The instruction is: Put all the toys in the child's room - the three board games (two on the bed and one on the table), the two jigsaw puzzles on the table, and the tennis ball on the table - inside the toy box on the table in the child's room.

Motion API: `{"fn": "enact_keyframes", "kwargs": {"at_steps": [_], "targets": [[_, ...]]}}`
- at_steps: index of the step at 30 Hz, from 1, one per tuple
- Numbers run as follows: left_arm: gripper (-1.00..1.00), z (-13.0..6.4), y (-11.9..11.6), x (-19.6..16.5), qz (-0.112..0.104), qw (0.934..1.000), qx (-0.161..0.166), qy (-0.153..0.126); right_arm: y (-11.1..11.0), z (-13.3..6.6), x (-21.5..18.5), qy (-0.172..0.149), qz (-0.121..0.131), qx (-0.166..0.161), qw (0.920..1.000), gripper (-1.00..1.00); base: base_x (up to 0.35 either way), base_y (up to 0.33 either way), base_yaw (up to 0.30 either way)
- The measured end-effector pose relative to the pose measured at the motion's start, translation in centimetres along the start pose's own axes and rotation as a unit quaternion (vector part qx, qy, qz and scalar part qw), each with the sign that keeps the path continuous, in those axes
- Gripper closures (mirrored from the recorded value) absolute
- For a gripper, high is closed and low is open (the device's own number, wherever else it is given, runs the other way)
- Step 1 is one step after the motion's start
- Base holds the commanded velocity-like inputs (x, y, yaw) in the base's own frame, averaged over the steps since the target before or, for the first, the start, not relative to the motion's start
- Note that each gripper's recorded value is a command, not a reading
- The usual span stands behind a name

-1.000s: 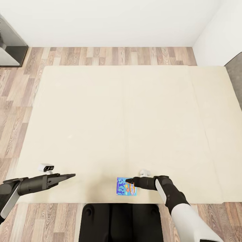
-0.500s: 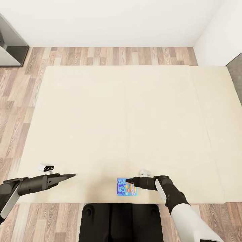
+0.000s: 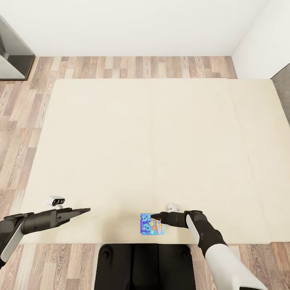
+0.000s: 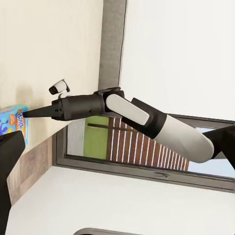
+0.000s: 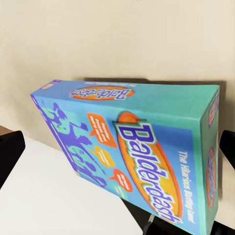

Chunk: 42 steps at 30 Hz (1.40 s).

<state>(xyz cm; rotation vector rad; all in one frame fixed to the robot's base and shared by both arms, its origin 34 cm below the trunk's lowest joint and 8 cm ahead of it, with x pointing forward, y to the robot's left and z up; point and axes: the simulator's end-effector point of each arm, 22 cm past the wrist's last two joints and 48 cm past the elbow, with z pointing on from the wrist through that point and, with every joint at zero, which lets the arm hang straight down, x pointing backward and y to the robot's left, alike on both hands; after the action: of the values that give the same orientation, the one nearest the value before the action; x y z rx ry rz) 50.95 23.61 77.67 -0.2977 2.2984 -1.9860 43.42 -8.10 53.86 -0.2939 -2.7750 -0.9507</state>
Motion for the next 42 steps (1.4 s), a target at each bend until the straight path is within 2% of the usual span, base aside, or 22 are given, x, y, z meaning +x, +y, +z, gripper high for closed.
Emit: {"fn": "enact_keyframes", "kwargs": {"at_steps": [13, 28, 42], "targets": [[-1.00, 0.01, 0.00, 0.02, 0.000, 1.0000, 0.000, 0.000, 0.01, 0.01, 0.01, 0.000, 0.000, 0.000, 1.0000, -1.00, 0.000, 0.018, 0.000], [-1.00, 0.01, -0.01, 0.01, 0.000, 1.0000, 0.000, 0.000, 0.01, 0.01, 0.01, 0.000, 0.000, 0.000, 1.0000, -1.00, 0.000, 0.199, 0.000], [-1.00, 0.02, 0.00, 0.03, 0.000, 1.0000, 0.000, 0.000, -0.09, -0.02, 0.27, 0.006, 0.004, 0.001, 1.0000, -1.00, 0.000, 0.015, 0.000]]}}
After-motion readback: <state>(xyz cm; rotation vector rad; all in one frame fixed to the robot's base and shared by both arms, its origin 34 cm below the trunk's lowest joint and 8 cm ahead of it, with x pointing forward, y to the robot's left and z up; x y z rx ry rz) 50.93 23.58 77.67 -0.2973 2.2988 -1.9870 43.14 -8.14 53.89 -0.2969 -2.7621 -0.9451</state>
